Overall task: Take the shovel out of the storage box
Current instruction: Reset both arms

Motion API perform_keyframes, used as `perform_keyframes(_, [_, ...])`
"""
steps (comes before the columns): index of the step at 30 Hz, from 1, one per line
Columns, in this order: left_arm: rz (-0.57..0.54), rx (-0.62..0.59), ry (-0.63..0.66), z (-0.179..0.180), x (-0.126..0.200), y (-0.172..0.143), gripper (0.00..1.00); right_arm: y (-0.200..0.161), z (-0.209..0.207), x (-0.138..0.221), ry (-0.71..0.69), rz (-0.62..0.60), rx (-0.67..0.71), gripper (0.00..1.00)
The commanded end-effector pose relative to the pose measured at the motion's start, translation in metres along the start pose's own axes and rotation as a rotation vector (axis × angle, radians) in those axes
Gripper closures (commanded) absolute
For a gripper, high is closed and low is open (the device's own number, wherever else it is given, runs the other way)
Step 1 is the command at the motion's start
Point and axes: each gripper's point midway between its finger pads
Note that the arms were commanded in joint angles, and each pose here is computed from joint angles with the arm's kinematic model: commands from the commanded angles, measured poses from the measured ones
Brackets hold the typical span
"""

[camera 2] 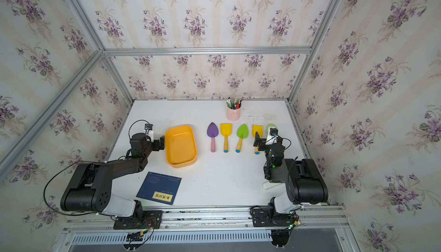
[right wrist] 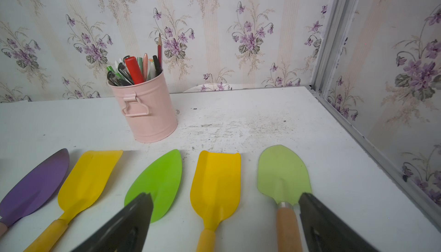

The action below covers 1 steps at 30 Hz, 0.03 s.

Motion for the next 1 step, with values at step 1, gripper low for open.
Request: perform_keyframes(1, [-0.024,-0.008,-0.009,-0.0017,-0.0006,0.0070,0.00,0.0026,-0.0011,0.0001,-0.006,-0.008,-0.001,0.00])
Point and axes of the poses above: each gripper's point midway between its finger pads, its own x axis back along the fingers, its own z axis along the line the jaws close on, y = z × x, and after that the axes turned 12 degrees about x, right-handed
